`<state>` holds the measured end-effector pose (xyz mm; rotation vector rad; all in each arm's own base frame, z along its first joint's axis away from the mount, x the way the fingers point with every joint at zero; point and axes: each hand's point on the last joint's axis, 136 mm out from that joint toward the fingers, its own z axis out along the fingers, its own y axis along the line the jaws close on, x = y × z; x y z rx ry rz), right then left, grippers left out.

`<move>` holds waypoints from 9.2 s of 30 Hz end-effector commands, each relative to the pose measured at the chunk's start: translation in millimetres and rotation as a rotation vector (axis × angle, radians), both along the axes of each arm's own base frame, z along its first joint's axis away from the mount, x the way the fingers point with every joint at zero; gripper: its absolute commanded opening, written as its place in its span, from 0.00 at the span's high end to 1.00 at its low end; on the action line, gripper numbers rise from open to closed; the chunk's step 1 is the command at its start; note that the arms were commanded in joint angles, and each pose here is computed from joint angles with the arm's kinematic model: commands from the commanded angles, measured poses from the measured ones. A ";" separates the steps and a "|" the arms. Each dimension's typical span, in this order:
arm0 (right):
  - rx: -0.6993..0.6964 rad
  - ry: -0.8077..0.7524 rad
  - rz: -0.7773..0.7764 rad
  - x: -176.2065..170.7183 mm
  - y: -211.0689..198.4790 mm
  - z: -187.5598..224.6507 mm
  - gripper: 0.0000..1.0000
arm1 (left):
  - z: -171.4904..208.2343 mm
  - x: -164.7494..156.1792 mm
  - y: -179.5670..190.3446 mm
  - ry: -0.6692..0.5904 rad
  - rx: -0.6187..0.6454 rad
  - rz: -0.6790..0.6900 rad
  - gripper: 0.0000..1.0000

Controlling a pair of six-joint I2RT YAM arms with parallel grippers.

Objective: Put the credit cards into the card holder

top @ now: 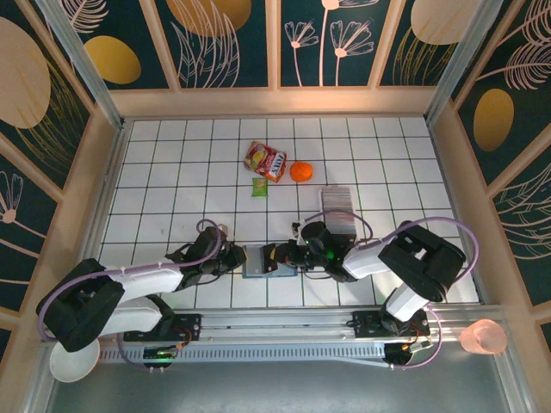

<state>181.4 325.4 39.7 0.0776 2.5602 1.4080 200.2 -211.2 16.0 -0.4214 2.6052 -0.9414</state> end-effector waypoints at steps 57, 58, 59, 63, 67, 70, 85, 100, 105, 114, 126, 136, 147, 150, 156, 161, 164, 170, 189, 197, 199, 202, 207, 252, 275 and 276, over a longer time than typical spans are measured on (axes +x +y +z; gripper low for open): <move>-0.641 -0.170 -0.049 14.8 -31.3 -5.5 0.27 | -2.7 -17.2 7.0 0.010 -0.008 -0.033 0.89; -0.654 -0.175 -0.051 15.6 -32.5 -4.4 0.24 | -2.9 -17.7 7.3 0.011 -0.008 -0.033 0.89; -0.665 -0.181 -0.048 15.9 -33.0 -3.3 0.23 | -3.0 -17.9 7.7 0.011 -0.008 -0.032 0.89; -0.704 -0.201 -0.056 18.2 -38.6 1.6 0.33 | -0.5 -18.1 8.0 0.005 -0.016 -0.029 0.90; -0.753 -0.212 -0.052 19.2 -45.0 2.6 0.46 | 4.0 -16.8 6.7 -0.005 -0.028 -0.028 0.90; -0.787 -0.197 -0.025 16.5 -46.5 -4.4 0.37 | 6.9 -15.7 4.6 -0.010 -0.034 -0.032 0.90; -0.787 -0.159 -0.017 10.1 -46.1 -16.4 0.37 | 16.4 -11.3 -11.2 -0.026 -0.071 -0.073 0.91; -0.686 -0.132 0.007 3.7 -22.1 -20.2 0.39 | 19.3 -8.5 -34.5 -0.023 -0.104 -0.125 0.92; -0.693 -0.148 0.009 3.3 -16.6 -16.5 0.40 | 14.1 -11.1 -35.7 -0.014 -0.096 -0.131 0.92; -0.717 -0.162 0.026 4.7 -9.6 -13.4 0.36 | 12.2 -11.5 -35.9 -0.015 -0.097 -0.133 0.93; -0.815 -0.182 0.004 8.1 -30.8 -13.3 0.43 | 8.4 -10.9 -37.1 -0.007 -0.092 -0.135 0.94; -0.783 -0.180 0.042 6.6 -15.3 -15.3 0.61 | 7.3 -10.3 -38.0 -0.001 -0.090 -0.135 0.96; -0.764 -0.225 0.109 2.4 7.9 -9.0 0.56 | 3.4 -10.4 -40.4 0.009 -0.085 -0.145 0.98; -0.743 -0.236 0.117 1.5 15.3 -5.7 0.56 | 3.2 -10.6 -40.2 0.010 -0.086 -0.143 0.99; -0.703 -0.226 0.126 -1.7 22.1 -4.2 0.56 | 2.9 -11.1 -39.6 0.010 -0.085 -0.142 0.99; -0.588 -0.214 0.133 -6.9 36.8 5.1 0.56 | 3.0 -10.8 -39.3 0.009 -0.085 -0.139 0.99; -0.540 -0.214 0.129 -7.6 41.8 10.9 0.56 | 4.0 -10.1 -38.9 0.004 -0.087 -0.136 0.99; -0.575 -0.224 0.060 -3.0 22.3 17.0 0.56 | 4.5 -9.0 -34.1 -0.012 -0.065 -0.126 0.99; -0.708 -0.147 -0.085 -17.8 -51.2 5.9 0.50 | 23.7 0.3 -29.0 -0.078 -0.058 -0.093 0.79; -0.746 -0.119 -0.087 -19.6 -55.4 -9.6 0.50 | 30.4 -1.6 -40.8 -0.079 -0.110 -0.134 0.68; -0.762 -0.116 -0.088 -19.2 -57.0 -13.4 0.50 | 28.3 -2.0 -40.4 -0.074 -0.107 -0.133 0.67; -0.791 -0.112 -0.096 -18.1 -61.5 -19.0 0.50 | 25.8 -2.1 -39.8 -0.069 -0.104 -0.130 0.66; -0.808 -0.106 -0.083 -17.5 -59.9 -25.7 0.50 | 21.0 -2.7 -39.8 -0.055 -0.093 -0.132 0.66; -0.510 -0.174 -0.056 -6.5 15.3 18.6 0.56 | -0.1 -9.4 -32.0 -0.004 -0.063 -0.112 1.00; -0.410 -0.187 -0.026 -9.4 37.2 34.1 0.57 | 6.9 -3.0 -16.1 -0.048 -0.045 -0.024 1.00; -0.399 -0.190 -0.020 -9.9 39.8 35.5 0.57 | 7.5 -1.9 -12.4 -0.054 -0.038 -0.006 1.00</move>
